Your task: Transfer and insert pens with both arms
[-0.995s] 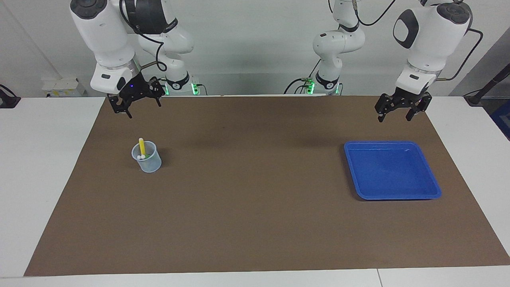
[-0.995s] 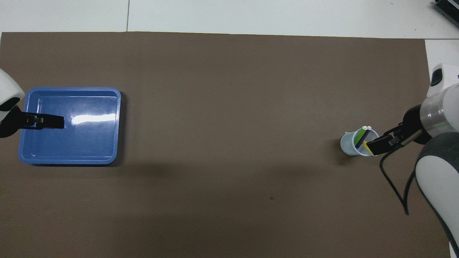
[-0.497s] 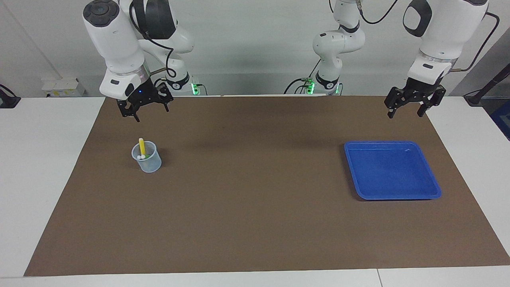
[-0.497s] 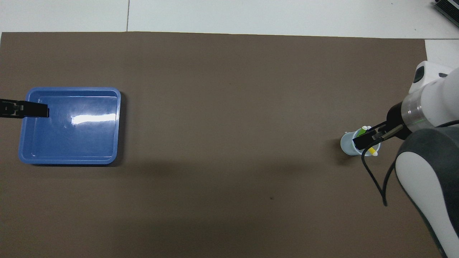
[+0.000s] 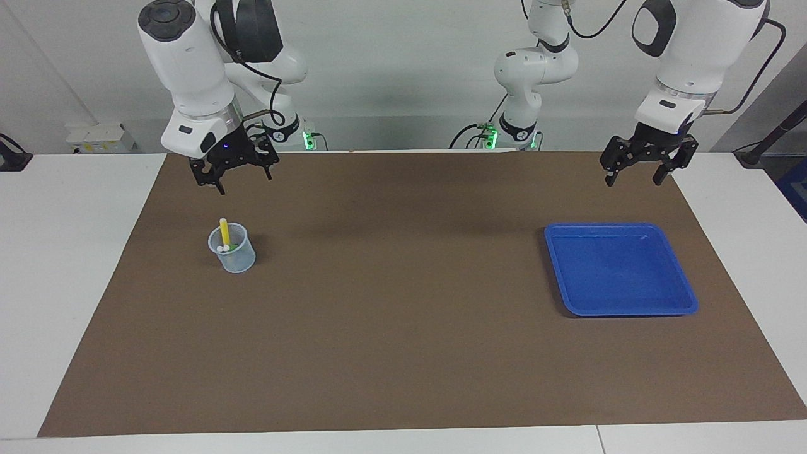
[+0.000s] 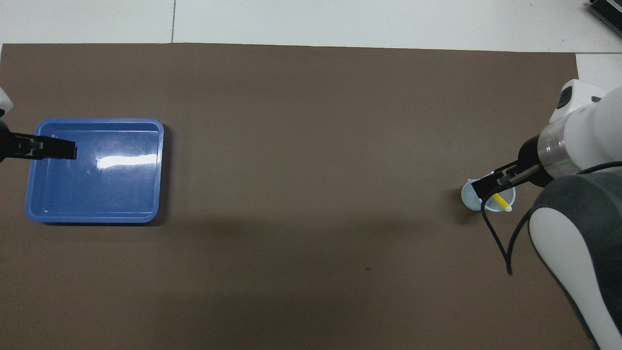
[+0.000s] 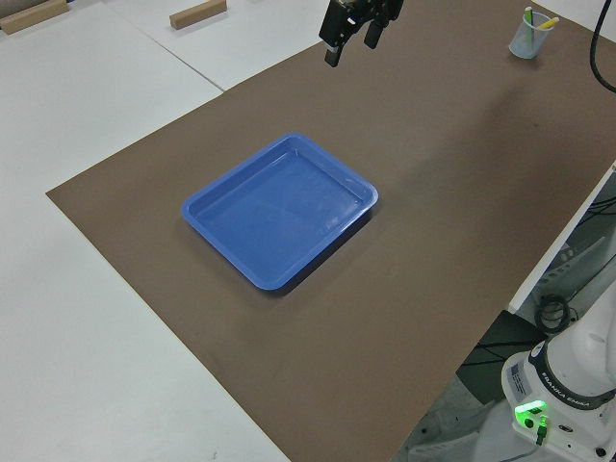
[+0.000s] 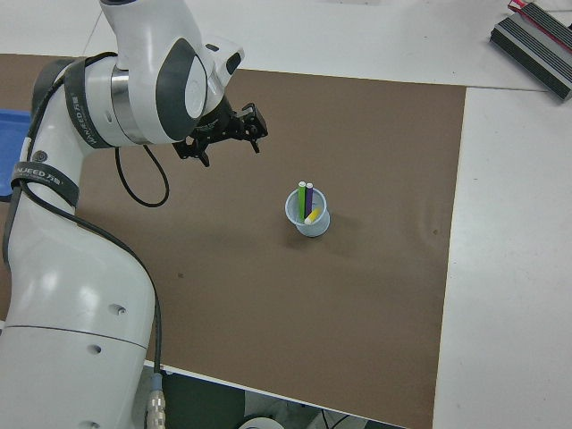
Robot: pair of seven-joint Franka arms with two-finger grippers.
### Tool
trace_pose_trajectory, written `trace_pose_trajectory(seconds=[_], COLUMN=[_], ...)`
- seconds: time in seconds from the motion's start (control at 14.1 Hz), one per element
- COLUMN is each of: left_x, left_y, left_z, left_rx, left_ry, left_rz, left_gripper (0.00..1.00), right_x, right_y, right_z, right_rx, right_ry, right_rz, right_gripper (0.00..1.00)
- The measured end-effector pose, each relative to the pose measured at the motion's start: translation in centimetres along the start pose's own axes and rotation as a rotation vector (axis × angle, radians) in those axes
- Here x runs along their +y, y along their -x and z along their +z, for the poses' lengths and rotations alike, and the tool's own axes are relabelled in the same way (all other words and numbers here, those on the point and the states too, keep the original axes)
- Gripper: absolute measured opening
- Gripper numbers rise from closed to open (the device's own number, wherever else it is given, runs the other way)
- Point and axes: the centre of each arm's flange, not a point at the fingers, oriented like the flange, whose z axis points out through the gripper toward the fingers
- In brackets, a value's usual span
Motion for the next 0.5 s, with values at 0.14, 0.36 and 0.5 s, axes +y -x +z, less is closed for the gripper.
trace_pose_trajectory(seconds=[0.14,0.36,0.5], left_x=[-0.23,-0.22,-0.36], left_y=[-0.46,-0.71,-0.78], left_z=[-0.74,-0.7,-0.56], left_rx=[-0.001,-0.003,-0.005], left_ry=[0.002,0.003,0.004], left_rz=[-0.003,-0.002,-0.004], left_gripper=[1.0,1.0,1.0], right_x=[0.4,0.43,0.43], right_y=[0.11,0.11,0.1], right_z=[0.0,-0.03,-0.09], right_rx=[0.0,0.001,0.002], right_ry=[-0.001,0.0,0.0], right_rz=[0.013,0.057,0.07], right_gripper=[1.0,1.0,1.0])
